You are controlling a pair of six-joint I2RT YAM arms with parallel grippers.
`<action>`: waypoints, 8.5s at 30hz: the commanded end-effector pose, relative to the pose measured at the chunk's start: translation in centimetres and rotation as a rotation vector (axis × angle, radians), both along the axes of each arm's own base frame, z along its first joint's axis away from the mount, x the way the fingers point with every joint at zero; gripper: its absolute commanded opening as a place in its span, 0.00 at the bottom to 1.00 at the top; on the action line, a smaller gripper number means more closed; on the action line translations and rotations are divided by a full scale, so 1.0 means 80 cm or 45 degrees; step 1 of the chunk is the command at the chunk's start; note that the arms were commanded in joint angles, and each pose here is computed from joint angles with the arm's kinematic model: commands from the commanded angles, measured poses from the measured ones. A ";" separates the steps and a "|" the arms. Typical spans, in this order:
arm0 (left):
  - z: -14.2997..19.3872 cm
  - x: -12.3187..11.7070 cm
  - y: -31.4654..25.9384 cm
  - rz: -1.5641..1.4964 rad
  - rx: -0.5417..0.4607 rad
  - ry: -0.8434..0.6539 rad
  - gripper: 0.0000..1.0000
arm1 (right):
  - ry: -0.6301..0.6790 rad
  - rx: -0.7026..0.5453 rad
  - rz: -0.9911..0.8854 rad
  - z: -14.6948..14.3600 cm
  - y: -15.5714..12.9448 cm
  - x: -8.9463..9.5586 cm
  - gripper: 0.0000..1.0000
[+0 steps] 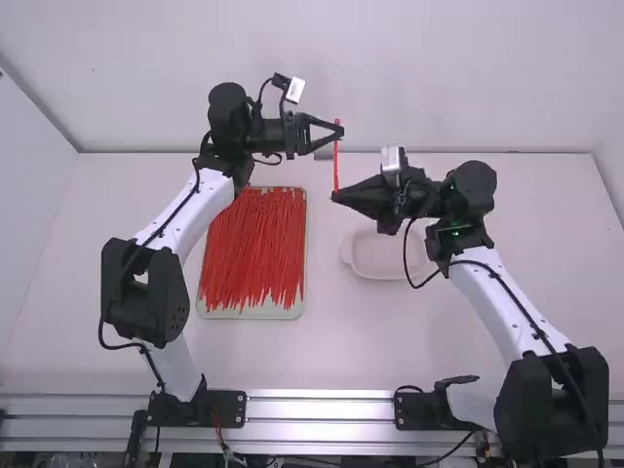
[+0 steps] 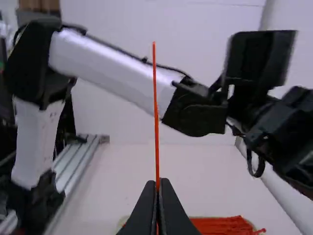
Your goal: Fasten the cable tie
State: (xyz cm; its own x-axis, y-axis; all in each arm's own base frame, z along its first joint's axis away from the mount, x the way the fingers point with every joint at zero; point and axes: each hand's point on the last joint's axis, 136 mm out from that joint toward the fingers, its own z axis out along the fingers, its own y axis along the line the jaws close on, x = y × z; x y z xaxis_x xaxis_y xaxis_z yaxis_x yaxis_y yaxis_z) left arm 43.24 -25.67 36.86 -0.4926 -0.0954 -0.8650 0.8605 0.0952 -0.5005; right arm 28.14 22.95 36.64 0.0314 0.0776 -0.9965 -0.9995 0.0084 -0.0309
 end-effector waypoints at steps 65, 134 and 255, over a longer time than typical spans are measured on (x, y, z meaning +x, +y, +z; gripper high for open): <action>0.044 -0.060 0.001 -0.197 -0.015 -1.200 0.02 | 1.310 0.132 -0.047 -0.006 0.011 0.031 0.00; 0.037 -0.060 0.011 -0.219 0.003 -1.295 0.02 | 1.325 0.137 -0.046 -0.006 0.015 0.031 0.00; 0.036 -0.141 -0.046 -0.517 -0.078 -1.108 0.02 | 1.152 0.219 -0.107 0.065 -0.042 0.051 0.38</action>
